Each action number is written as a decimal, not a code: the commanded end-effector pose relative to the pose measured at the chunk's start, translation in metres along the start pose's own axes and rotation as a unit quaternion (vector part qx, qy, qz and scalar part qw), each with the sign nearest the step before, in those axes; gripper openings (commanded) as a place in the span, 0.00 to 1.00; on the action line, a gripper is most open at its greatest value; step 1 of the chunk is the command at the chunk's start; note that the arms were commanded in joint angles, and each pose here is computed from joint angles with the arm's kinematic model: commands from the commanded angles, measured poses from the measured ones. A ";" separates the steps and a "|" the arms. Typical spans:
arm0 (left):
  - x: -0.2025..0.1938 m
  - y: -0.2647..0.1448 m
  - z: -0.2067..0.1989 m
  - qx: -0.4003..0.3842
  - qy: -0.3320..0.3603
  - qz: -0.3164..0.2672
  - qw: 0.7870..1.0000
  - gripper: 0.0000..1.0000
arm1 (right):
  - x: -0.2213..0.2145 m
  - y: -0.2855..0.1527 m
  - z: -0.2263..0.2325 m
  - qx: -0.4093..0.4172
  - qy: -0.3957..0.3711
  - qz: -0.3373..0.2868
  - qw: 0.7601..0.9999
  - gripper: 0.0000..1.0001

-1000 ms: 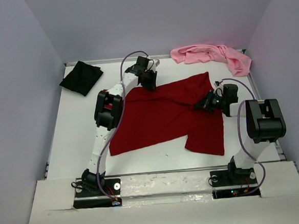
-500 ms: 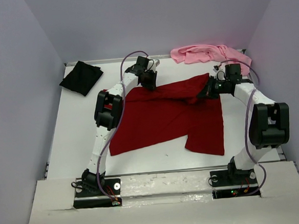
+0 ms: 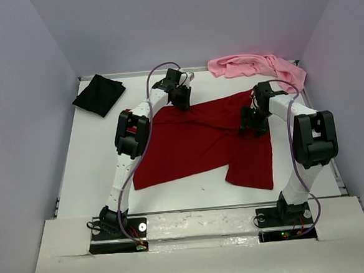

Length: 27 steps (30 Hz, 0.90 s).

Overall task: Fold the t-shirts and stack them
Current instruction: Fold the tshirt

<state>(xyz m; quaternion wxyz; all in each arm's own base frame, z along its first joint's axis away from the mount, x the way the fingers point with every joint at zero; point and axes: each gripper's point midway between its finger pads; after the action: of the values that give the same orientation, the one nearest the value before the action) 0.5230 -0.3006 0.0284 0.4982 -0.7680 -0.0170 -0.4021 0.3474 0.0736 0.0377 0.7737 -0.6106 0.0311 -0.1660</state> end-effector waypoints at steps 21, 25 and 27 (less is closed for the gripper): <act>-0.040 -0.008 0.015 0.031 -0.015 0.070 0.997 0.28 | -0.029 -0.065 0.068 0.458 0.163 -0.317 0.815 0.65; -0.041 -0.008 0.015 0.031 -0.015 0.071 0.997 0.28 | -0.023 -0.065 0.064 0.450 0.171 -0.333 0.811 0.64; -0.041 -0.008 0.015 0.031 -0.015 0.071 0.997 0.28 | -0.021 -0.066 0.064 0.449 0.175 -0.337 0.809 0.64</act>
<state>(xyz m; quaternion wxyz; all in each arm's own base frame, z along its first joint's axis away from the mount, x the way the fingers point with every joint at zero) 0.5241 -0.2988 0.0289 0.5023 -0.7653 -0.0193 -0.4021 0.3141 0.1334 0.0808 0.8608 -0.1704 -0.0669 -0.4748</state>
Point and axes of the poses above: each gripper's point midway between its finger pads, its own y axis out along the fingers, its own z axis along the line the jaws close on, x = y × z, and after that the axes turned 7 degrees about y, right-handed
